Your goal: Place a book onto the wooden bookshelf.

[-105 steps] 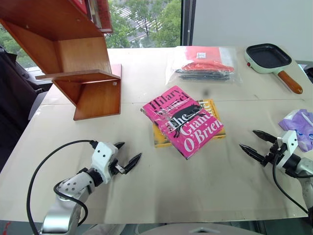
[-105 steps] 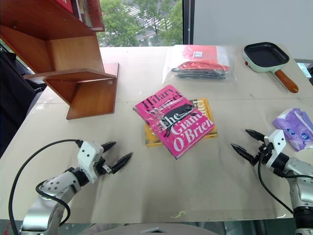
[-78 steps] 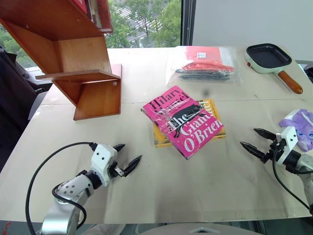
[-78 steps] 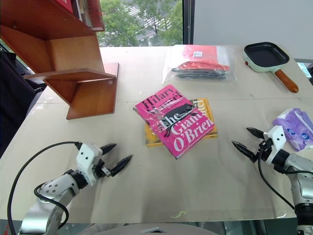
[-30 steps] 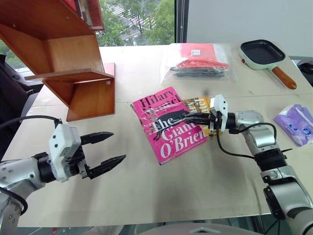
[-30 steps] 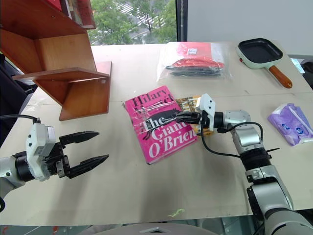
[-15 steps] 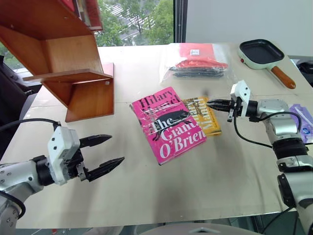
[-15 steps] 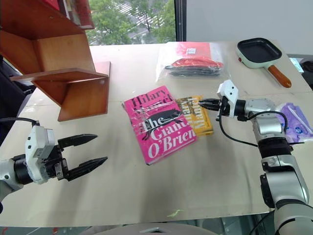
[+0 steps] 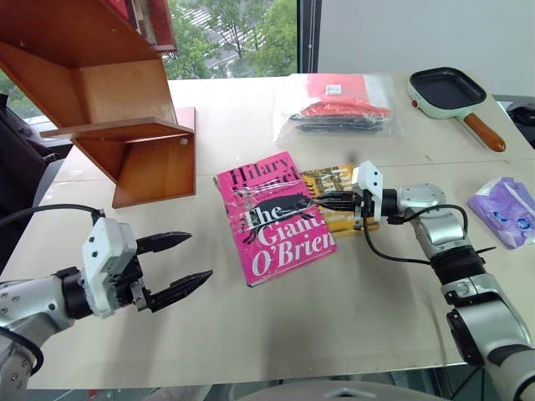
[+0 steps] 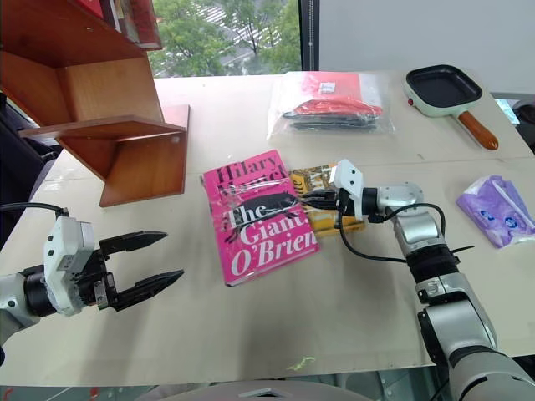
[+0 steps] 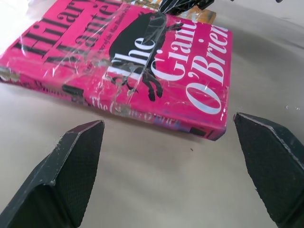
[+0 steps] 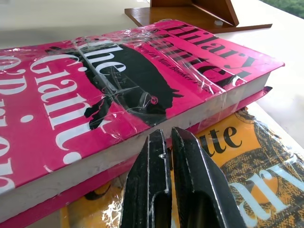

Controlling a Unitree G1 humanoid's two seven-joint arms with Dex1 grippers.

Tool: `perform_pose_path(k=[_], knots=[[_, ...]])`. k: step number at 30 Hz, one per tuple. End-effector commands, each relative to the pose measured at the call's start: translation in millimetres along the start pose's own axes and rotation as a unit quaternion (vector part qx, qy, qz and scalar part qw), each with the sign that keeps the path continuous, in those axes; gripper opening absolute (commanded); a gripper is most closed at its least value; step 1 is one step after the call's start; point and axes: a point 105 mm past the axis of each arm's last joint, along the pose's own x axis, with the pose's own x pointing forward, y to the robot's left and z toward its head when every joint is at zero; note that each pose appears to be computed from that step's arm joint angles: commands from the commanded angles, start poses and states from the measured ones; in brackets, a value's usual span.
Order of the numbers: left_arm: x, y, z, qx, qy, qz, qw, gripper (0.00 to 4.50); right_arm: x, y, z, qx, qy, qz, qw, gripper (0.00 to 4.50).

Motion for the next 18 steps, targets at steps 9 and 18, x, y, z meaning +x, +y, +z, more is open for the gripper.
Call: perform_pose_path(k=[9,18], knots=[[8,9,-36,-0.125,-0.055,0.087,0.987,4.50,-75,-23,39,-0.017,-0.043,-0.091,0.995,0.29],[51,31,-34,-0.439,-0.231,0.054,0.867,4.50,-123,43,53,0.017,0.000,-0.052,0.999,4.36]])
